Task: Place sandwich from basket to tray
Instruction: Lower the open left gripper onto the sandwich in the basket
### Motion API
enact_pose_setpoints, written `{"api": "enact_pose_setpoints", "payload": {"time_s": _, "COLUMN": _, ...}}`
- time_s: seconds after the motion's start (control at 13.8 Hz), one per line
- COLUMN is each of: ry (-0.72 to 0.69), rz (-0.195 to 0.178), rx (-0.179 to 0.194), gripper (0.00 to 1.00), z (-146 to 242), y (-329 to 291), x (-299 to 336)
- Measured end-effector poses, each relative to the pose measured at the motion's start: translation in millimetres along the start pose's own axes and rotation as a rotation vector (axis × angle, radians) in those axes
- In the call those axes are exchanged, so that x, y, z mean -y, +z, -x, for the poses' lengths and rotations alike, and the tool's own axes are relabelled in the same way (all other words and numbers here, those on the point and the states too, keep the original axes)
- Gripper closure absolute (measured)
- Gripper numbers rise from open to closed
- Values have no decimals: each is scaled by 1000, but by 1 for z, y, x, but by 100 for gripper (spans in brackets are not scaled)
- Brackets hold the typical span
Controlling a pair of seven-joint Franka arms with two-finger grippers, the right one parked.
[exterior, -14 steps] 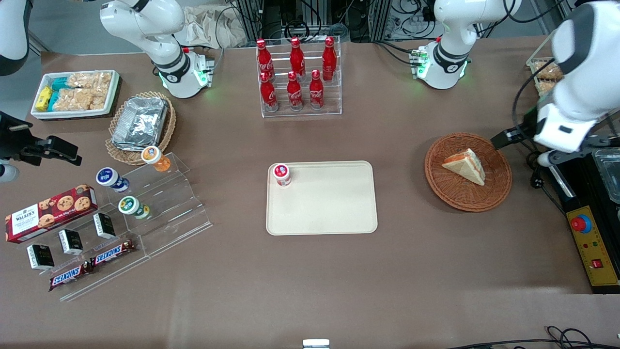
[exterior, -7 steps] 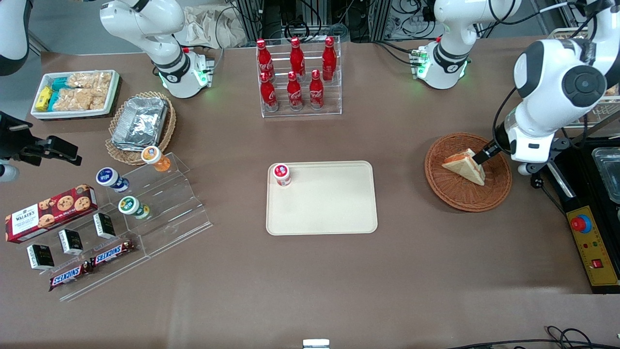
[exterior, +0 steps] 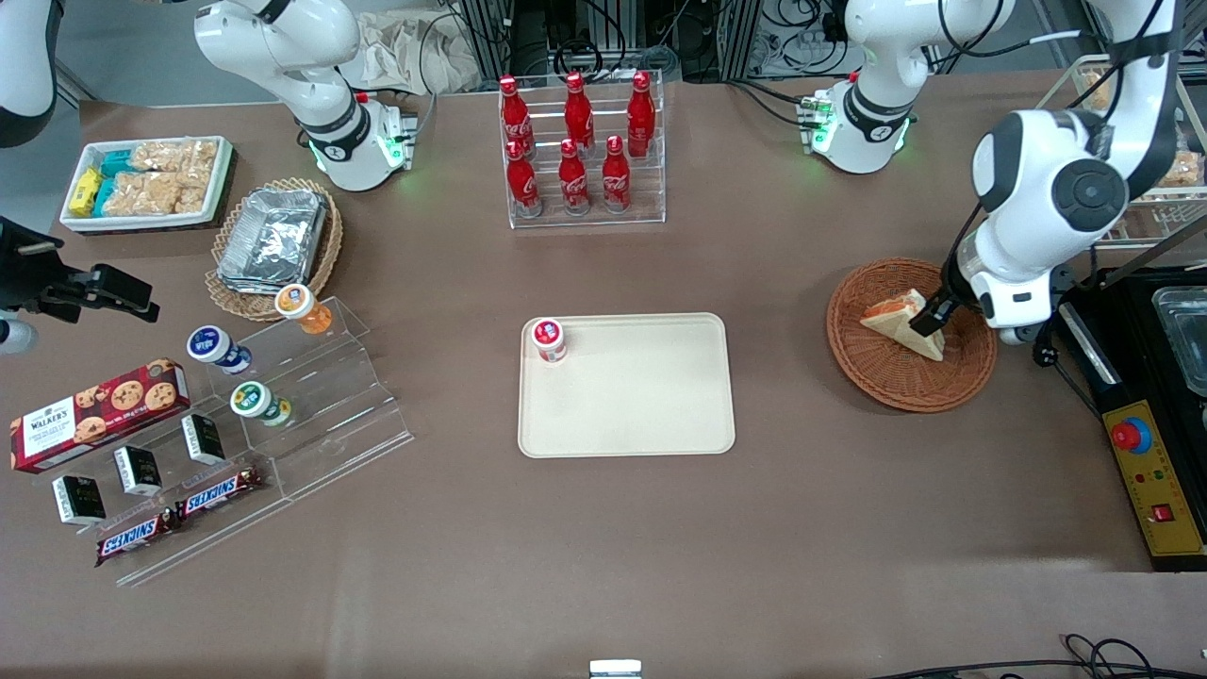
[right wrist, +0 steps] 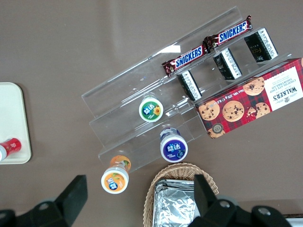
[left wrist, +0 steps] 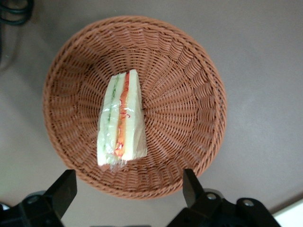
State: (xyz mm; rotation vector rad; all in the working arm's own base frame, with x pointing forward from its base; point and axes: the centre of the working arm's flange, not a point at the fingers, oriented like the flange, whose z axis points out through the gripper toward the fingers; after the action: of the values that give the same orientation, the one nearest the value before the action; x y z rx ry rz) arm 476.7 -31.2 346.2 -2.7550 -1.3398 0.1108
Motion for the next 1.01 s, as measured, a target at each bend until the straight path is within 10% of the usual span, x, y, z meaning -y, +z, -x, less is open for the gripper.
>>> {"api": "enact_pose_setpoints", "payload": {"time_s": 1.01, "ry": -16, "rz": -91, "rx": 110, "gripper": 1, "z": -5, "y": 120, "x": 4}}
